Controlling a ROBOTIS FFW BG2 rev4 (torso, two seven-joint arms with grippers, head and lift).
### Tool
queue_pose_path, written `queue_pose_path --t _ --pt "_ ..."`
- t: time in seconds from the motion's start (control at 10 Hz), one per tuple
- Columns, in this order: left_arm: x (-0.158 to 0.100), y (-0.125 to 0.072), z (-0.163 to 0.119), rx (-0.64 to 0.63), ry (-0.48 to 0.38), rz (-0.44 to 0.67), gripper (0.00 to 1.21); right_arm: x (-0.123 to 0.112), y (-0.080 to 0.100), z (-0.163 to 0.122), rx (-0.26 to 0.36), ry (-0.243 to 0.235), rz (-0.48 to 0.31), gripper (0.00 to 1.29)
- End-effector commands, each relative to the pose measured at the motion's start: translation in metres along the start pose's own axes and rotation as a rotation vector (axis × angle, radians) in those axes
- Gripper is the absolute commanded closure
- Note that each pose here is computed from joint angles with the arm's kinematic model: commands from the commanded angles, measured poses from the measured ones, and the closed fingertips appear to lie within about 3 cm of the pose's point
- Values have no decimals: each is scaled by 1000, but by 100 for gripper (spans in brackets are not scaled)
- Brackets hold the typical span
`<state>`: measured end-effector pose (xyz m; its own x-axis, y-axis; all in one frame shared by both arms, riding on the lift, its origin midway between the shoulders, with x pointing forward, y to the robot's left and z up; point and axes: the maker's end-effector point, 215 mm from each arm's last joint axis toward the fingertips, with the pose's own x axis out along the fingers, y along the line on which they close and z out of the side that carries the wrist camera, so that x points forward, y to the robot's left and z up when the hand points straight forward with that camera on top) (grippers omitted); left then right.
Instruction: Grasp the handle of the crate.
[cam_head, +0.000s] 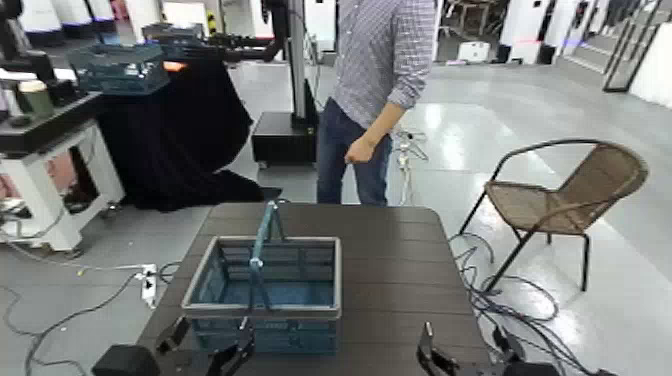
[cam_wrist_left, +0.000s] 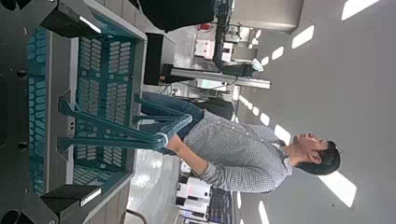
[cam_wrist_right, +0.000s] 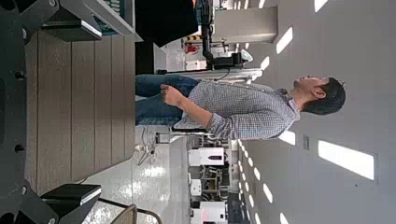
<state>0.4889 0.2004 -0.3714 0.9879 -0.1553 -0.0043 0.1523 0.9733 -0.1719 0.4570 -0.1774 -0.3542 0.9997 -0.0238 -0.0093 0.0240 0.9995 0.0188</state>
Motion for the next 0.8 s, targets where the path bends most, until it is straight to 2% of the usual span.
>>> queue_pose_path --t 0.1,0.5,0.6,0.8 --pt "12 17 3 -57 29 -13 11 0 0 0 2 1 1 15" --pt "38 24 -2 -236 146 -81 11 0 1 -2 6 4 1 15" --pt "45 23 0 -293 170 -118 11 0 1 -2 5 7 1 15" --pt "62 25 14 -326 203 -185 11 1 3 -3 5 7 4 15"
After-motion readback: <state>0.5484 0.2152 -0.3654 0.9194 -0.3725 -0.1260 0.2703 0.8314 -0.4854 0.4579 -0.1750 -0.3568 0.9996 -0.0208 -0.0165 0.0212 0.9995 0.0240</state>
